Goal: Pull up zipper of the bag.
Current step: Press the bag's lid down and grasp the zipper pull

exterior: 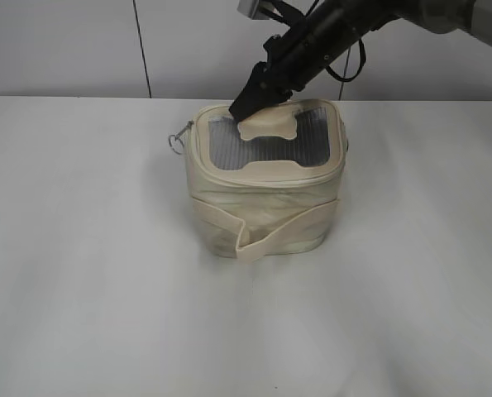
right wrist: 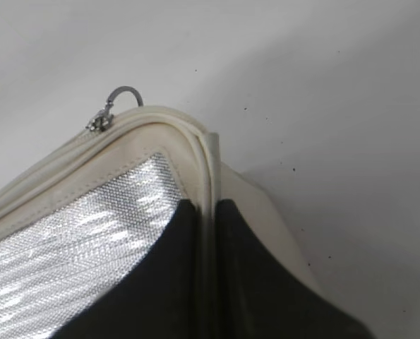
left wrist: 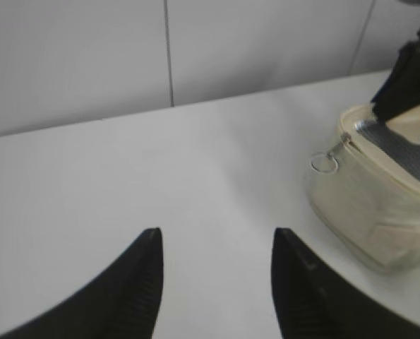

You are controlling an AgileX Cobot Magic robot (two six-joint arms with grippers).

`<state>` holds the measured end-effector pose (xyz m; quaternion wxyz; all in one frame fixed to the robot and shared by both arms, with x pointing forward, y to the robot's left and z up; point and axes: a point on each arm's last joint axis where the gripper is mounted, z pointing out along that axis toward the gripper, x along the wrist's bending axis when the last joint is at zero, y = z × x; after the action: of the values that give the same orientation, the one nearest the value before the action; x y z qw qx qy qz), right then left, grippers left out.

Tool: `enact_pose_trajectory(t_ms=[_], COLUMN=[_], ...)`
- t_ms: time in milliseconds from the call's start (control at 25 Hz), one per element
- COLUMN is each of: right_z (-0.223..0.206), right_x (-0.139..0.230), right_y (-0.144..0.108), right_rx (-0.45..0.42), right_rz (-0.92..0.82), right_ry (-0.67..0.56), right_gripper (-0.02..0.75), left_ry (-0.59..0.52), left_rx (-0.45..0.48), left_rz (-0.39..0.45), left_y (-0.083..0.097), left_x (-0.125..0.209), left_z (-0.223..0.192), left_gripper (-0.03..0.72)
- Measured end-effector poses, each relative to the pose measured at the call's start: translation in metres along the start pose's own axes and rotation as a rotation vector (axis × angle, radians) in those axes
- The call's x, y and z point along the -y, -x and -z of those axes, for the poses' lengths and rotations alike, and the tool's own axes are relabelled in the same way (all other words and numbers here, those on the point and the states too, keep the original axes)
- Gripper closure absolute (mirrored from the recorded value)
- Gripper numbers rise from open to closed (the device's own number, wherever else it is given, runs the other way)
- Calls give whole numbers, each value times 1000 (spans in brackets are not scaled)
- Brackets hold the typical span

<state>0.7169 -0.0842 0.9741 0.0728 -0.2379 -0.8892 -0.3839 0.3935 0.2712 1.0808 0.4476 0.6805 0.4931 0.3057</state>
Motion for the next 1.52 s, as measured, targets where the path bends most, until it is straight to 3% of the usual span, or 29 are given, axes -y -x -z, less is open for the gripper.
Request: enact_pose_trajectory(t_ms=[200, 320, 560, 800, 1000, 1400, 1520], right_z=[0, 0, 0, 0, 0, -1, -1], right_x=[0, 0, 0, -1, 0, 0, -1], right_y=[0, 0, 0, 0, 0, 0, 0], right_rx=[-1, -2, -2, -4, -6, -9, -10], right_rz=[-10, -14, -19, -20, -23, -26, -27], right_ry=[1, 2, 3, 5, 7, 10, 12], right_gripper=[678, 678, 678, 682, 682, 682, 682], left_ry=[-157, -151, -99, -131, -162, -161, -161], left_rx=[283, 481, 673, 757, 749, 734, 753], left_rz=[-88, -191, -329, -470, -557, -582, -578], left_y=[-6, -7, -15, -1, 16, 18, 20], left_x=[12, 16, 15, 18, 24, 24, 26], left_z=[-98, -147, -213, -256, -277, -295, -296], left_gripper=[305, 304, 279, 244, 241, 241, 272])
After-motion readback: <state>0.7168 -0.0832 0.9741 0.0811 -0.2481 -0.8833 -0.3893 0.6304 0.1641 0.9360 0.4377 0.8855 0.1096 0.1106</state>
